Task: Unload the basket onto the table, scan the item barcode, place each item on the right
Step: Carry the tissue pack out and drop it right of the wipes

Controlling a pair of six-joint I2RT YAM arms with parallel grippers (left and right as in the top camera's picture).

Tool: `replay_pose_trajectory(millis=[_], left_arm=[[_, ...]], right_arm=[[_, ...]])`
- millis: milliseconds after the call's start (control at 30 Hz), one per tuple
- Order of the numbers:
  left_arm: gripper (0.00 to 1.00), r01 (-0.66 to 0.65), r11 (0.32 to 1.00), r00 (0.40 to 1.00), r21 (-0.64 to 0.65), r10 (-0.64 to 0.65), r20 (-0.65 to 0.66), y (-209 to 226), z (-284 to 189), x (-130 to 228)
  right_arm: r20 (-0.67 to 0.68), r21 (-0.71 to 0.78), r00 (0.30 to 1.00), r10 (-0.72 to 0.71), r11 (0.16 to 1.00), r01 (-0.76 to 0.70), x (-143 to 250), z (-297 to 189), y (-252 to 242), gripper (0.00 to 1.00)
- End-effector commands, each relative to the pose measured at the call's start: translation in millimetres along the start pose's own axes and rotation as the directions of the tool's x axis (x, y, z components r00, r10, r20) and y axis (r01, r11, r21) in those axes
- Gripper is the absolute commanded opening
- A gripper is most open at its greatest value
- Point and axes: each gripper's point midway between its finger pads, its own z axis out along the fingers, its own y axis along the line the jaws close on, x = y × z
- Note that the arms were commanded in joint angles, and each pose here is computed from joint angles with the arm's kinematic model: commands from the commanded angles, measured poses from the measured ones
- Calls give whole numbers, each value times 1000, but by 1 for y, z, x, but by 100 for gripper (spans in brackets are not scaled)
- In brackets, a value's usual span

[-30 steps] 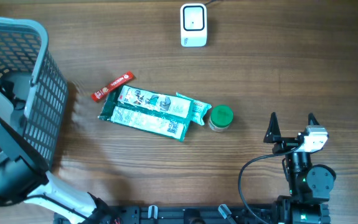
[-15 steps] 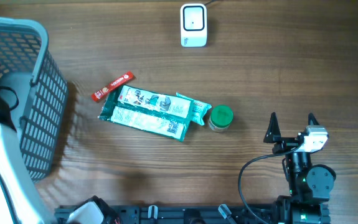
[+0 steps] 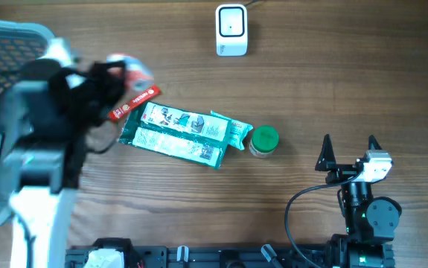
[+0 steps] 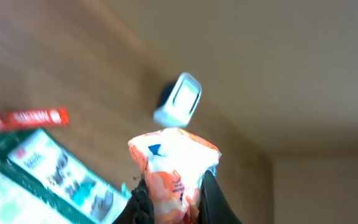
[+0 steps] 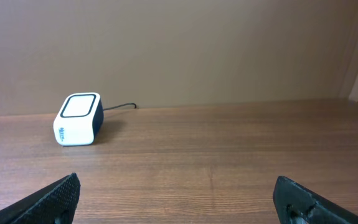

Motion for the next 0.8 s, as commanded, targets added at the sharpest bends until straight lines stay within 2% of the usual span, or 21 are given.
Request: replay_pose_trajectory(millis=[0, 67, 233, 300, 400, 500, 567, 700, 767], left_arm=[[6, -45, 997, 970, -55, 30, -242, -8, 76, 83], [6, -75, 996, 944, -54, 53, -325, -13, 106, 119], [5, -43, 995, 884, -90, -4, -467, -14, 179, 215], [7, -31, 995, 870, -92, -19, -493, -12, 201, 245], [16, -21, 997, 853, -77, -22, -521, -7, 231, 287], [22, -35, 994, 835, -100, -26, -550, 5, 241, 314], [32, -45, 993, 829, -106, -23, -559, 8, 241, 321], [37, -31, 997, 838, -65, -10, -546, -8, 237, 311], [49, -22, 999, 845, -30, 2, -535, -22, 229, 302]], right_arm=[[5, -15, 1000, 5, 1000, -5, -1, 0, 3, 100], [5, -15, 1000, 5, 1000, -5, -1, 0, 3, 100], [5, -15, 1000, 5, 1000, -5, -1, 0, 3, 100], [5, -14, 1000, 5, 1000, -5, -1, 0, 3, 100], [5, -14, 1000, 6, 1000, -5, -1, 0, 3, 100], [5, -14, 1000, 5, 1000, -5, -1, 0, 3, 100], [5, -15, 1000, 5, 1000, -5, -1, 0, 3, 100], [5, -15, 1000, 5, 1000, -5, -1, 0, 3, 100], [5, -14, 1000, 6, 1000, -5, -1, 0, 3, 100]])
